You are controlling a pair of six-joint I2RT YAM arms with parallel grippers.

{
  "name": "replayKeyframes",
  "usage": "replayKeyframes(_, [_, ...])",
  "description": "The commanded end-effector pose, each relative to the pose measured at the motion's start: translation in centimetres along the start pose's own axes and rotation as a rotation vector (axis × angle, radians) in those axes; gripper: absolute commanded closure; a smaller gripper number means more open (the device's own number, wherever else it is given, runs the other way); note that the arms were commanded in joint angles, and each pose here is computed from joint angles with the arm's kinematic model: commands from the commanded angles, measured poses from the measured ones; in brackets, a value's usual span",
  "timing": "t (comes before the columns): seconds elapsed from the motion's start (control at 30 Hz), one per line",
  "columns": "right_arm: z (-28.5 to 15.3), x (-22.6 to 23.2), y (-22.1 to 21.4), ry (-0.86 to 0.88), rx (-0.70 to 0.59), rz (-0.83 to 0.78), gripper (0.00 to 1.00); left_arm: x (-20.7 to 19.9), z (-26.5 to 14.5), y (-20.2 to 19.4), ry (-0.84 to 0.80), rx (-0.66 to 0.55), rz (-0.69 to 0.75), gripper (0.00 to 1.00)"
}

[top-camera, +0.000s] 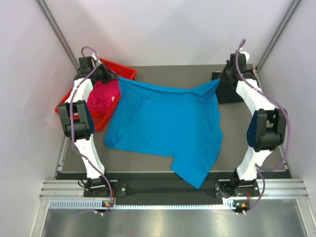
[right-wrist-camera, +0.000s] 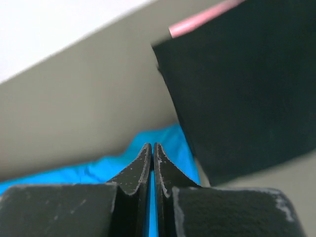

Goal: Fold and stack the t-shirts
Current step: Flatten the tshirt out

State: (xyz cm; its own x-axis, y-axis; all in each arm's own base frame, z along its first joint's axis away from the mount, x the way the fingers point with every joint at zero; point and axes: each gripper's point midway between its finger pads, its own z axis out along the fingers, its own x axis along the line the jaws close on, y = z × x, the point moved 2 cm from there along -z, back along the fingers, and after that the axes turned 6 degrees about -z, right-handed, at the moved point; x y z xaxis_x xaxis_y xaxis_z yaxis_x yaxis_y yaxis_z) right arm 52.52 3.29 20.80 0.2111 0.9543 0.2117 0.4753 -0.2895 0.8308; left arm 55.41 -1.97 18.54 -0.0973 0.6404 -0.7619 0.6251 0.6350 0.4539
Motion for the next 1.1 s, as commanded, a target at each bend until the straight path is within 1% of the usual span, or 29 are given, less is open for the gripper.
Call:
replayKeyframes(0.0, [-5.2, -0.2, 1.8, 0.014, -0.031, 0.096, 1.0, -0.5, -1.1, -0.2, -0.005, 0.038, 0.065, 1.0])
replayKeyframes(0.03, [-5.4, -0.9, 0.4, -0.001, -0.001, 0.1, 1.0, -0.3, -1.4, -0.4, 0.005, 0.045, 0.08, 1.0])
replayKeyframes(0.1, [-6.6, -1.4, -0.4, -0.002, 0.007, 0.099, 1.0, 0.2, -1.9, -0.9, 0.046, 0.053, 0.085, 1.0])
replayKeyframes(0.27, [-8.9, -2.3, 0.5, -0.002, -0.029, 0.095, 1.0, -0.9, -3.4, -1.4, 0.014, 0.026, 0.078, 1.0])
replayKeyframes(0.3, [-9.8, -2.3, 1.2, 0.012, -0.048, 0.098, 1.0, -1.4, -3.6, -1.8, -0.005, 0.037, 0.074, 1.0])
replayKeyframes(0.33, [-10.2, -2.1, 2.0, 0.031, -0.068, 0.096, 1.0, -2.7, -4.4, -1.4, -0.031, 0.016, 0.072, 1.0])
replayKeyframes(0.4, [-11.7, -1.3, 3.8, 0.081, -0.117, 0.089, 1.0, -3.9, -5.4, -1.2, -0.057, -0.002, 0.056, 1.0])
replayKeyframes(0.43, [-12.8, -0.9, 5.4, 0.093, -0.152, 0.088, 1.0, -6.0, -6.7, -0.4, -0.097, -0.047, 0.036, 1.0])
replayKeyframes(0.47, [-13.5, -0.8, 6.4, 0.096, -0.172, 0.093, 1.0, -7.3, -7.4, -0.2, -0.13, -0.065, 0.024, 1.0])
replayKeyframes(0.5, [-15.1, -0.2, 8.7, 0.113, -0.227, 0.102, 1.0, -8.9, -8.7, -0.1, -0.17, -0.081, 0.013, 1.0])
replayKeyframes(0.53, [-15.9, -0.1, 9.5, 0.117, -0.242, 0.119, 1.0, -10.2, -9.5, 0.0, -0.196, -0.091, -0.035, 1.0])
replayKeyframes(0.57, [-16.8, 0.2, 10.2, 0.133, -0.256, 0.127, 1.0, -11.5, -10.3, 0.4, -0.233, -0.114, -0.029, 1.0])
replayKeyframes(0.6, [-18.5, 0.6, 11.7, 0.155, -0.298, 0.139, 1.0, -13.3, -11.8, 0.6, -0.267, -0.132, -0.046, 1.0])
replayKeyframes(0.67, [-20.1, 1.0, 12.9, 0.187, -0.337, 0.152, 1.0, -15.1, -13.4, 1.2, -0.307, -0.166, -0.04, 1.0])
replayKeyframes(0.7, [-21.9, 1.3, 14.0, 0.21, -0.38, 0.158, 1.0, -16.7, -14.8, 1.6, -0.335, -0.19, -0.036, 1.0])
replayKeyframes(0.77, [-23.6, 1.6, 15.0, 0.24, -0.431, 0.163, 1.0, -18.3, -16.3, 1.9, -0.373, -0.21, -0.023, 1.0])
replayKeyframes(0.8, [-25.4, 1.8, 15.9, 0.26, -0.476, 0.169, 1.0, -19.7, -17.6, 2.1, -0.404, -0.225, -0.02, 1.0])
replayKeyframes(0.87, [-27.2, 2.0, 16.7, 0.281, -0.504, 0.186, 1.0, -21.1, -19.1, 2.2, -0.426, -0.239, -0.012, 1.0])
replayKeyframes(0.9, [-29.1, 1.9, 17.1, 0.286, -0.523, 0.194, 1.0, -22.3, -20.5, 2.1, -0.445, -0.253, -0.006, 1.0])
replayKeyframes(0.97, [-31.1, 1.6, 17.3, 0.283, -0.545, 0.218, 1.0, -23.2, -22.1, 2.0, -0.453, -0.28, -0.003, 1.0])
replayKeyframes(1.0, [-33.3, 1.5, 17.5, 0.293, -0.574, 0.223, 1.0, -24.2, -23.8, 1.6, -0.467, -0.306, 0.014, 1.0])
replayKeyframes(1.07, [-35.0, 1.1, 16.8, 0.288, -0.568, 0.231, 1.0, -24.7, -25.4, 1.0, -0.471, -0.332, 0.014, 1.0])
